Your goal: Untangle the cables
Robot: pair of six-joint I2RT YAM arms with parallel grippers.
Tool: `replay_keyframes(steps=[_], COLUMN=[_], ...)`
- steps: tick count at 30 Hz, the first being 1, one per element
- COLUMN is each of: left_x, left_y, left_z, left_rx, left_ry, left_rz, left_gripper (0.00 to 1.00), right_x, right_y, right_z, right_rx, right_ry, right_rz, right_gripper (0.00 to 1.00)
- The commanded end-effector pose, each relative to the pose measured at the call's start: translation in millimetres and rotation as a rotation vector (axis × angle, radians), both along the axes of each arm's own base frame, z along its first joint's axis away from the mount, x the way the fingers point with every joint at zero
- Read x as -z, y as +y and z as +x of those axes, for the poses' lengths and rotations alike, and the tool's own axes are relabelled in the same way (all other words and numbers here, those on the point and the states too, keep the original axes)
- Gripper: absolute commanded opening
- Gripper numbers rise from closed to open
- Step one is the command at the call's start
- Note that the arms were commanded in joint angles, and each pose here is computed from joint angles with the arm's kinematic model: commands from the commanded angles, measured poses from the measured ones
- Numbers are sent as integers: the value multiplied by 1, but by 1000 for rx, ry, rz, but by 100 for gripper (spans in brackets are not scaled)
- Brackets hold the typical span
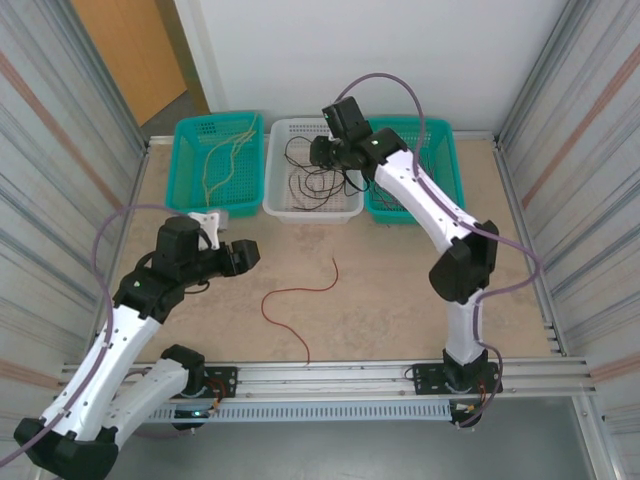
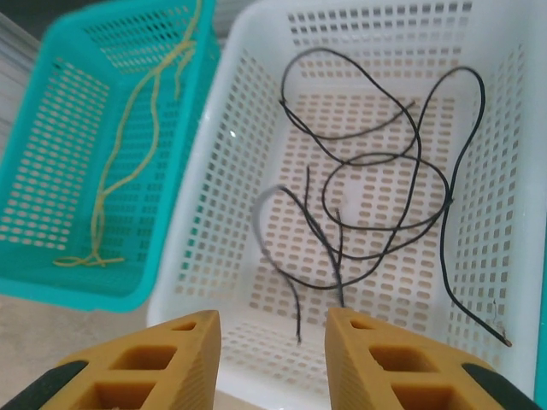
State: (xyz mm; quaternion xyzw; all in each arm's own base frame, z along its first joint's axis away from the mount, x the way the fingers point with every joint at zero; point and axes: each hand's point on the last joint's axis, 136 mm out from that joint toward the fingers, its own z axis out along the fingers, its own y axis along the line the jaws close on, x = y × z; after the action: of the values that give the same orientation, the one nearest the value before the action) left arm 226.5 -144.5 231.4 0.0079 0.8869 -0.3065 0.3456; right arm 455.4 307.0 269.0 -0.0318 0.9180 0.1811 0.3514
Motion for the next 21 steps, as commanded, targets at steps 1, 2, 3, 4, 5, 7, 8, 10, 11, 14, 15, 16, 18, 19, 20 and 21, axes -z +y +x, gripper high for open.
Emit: replay_keyframes(steps=[1, 2, 3, 4, 5, 7, 8, 10, 11, 14, 15, 16, 18, 19, 20, 21], left_x=[11, 15, 18, 21, 24, 29, 33, 42, 48, 72, 82, 95, 119, 128, 138, 146], left_y=[-3, -3, -4, -5, -6, -11, -15, -24, -32, -54, -59, -62, -62, -64, -68, -71], left_z=[-5, -4, -4, -4, -3, -2, -1, 0, 0, -2, -3, -3, -2, 0, 2, 3], left_rx=[12, 14, 18, 25, 31, 53, 71, 115, 152, 257, 286, 316, 354, 375, 406, 429], left_ry=[49, 61, 69, 76, 81, 85, 88, 91, 89, 97, 108, 134, 203, 222, 233, 237], left_rz=[-12, -7, -2, 9, 26, 62, 90, 158, 207, 391, 454, 534, 682, 747, 798, 827], left_gripper=[63, 63, 63, 62, 62, 62, 63, 62, 61, 60, 60, 60, 56, 55, 55, 55], right_x=[14, 15, 14, 12, 7, 0, -4, -8, -10, -13, -14, -11, -10, -6, 0, 3], right_y=[-5, -6, -7, -8, -10, -13, -15, -21, -27, -44, -50, -56, -70, -77, -85, -90], right_z=[-16, -19, -22, -26, -31, -45, -55, -76, -85, -115, -124, -133, -150, -159, -166, -172], right_rx=[-18, -16, -16, -16, -16, -18, -23, -24, -17, 12, 21, 31, 53, 68, 82, 94], right_ry=[87, 92, 90, 86, 76, 51, 36, 16, 3, -13, -15, -13, -13, -7, 1, 7], right_rz=[-53, -50, -45, -41, -33, -22, -15, -5, 4, 48, 67, 84, 117, 127, 131, 135], right_gripper=[38, 38, 38, 38, 38, 38, 38, 39, 40, 42, 42, 43, 43, 44, 44, 45])
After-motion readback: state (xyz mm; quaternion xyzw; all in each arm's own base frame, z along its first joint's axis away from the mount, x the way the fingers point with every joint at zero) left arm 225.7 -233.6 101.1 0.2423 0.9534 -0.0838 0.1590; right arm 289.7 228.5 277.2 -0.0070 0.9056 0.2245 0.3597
